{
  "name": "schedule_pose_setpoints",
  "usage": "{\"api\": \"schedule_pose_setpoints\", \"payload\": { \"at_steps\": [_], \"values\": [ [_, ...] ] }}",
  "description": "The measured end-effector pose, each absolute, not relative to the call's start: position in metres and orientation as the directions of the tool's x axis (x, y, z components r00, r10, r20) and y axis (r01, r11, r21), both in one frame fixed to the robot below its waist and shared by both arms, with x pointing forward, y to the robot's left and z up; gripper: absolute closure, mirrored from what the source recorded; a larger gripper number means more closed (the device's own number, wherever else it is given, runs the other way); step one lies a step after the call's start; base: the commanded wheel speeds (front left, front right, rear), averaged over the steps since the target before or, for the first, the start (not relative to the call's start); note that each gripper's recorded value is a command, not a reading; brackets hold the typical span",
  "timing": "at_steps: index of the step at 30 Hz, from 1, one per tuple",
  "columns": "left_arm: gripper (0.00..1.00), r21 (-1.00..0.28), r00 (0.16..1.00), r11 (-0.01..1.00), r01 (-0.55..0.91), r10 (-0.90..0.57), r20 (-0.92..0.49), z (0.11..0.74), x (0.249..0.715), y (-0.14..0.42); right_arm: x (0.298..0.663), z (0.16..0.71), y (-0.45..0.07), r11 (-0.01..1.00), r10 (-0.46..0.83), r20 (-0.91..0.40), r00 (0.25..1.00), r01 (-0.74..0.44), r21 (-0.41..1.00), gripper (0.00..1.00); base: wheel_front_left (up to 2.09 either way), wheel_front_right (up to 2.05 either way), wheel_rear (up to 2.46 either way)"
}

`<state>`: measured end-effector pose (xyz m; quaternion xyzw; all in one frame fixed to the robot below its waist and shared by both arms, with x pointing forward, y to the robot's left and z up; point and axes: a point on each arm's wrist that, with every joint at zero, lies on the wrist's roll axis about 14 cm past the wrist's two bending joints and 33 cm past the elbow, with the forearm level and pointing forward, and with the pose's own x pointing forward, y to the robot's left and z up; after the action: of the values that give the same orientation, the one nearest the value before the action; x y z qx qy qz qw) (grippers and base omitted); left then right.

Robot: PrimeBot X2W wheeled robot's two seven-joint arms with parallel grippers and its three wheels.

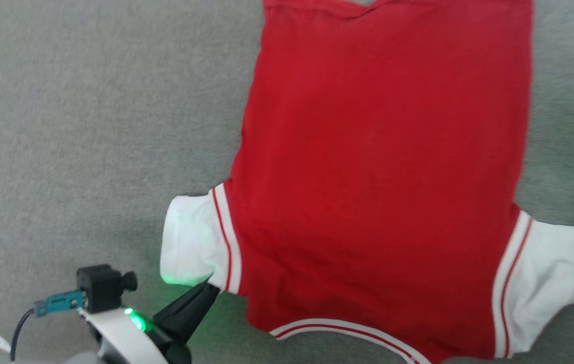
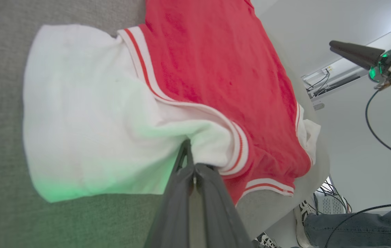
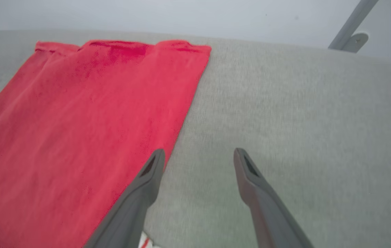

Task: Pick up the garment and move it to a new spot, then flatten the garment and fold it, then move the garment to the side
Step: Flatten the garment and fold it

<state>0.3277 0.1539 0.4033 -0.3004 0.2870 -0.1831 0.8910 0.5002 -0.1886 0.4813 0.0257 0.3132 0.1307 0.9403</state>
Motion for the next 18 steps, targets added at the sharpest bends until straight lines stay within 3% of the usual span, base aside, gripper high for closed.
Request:
{"api": "schedule_pose_setpoints", "payload": {
  "at_steps": [1,8,12,18],
  "values": [
    [1.00,-0.644,0.767,0.749,0.158,-0.504,-0.397,0.403,0.332,0.151,0.531,0.478,-0.181,0.964,0.260,-0.591,0.764,-0.240,0.114,0.00,0.00,0.00,0.00],
    [1.00,-0.636,0.768,0.758,0.148,-0.493,-0.409,0.397,0.342,0.152,0.599,0.445,-0.154,0.962,0.230,-0.687,0.689,-0.269,0.053,0.00,0.00,0.00,0.00],
    [1.00,-0.627,0.761,0.770,0.118,-0.476,-0.442,0.387,0.342,0.158,0.621,0.413,-0.143,0.964,0.197,-0.777,0.598,-0.263,0.042,0.00,0.00,0.00,0.00],
    [1.00,-0.634,0.763,0.768,0.093,-0.464,-0.450,0.381,0.347,0.157,0.643,0.382,-0.146,0.975,0.131,-0.843,0.521,-0.223,0.013,0.00,0.00,0.00,0.00]
  ]
}}
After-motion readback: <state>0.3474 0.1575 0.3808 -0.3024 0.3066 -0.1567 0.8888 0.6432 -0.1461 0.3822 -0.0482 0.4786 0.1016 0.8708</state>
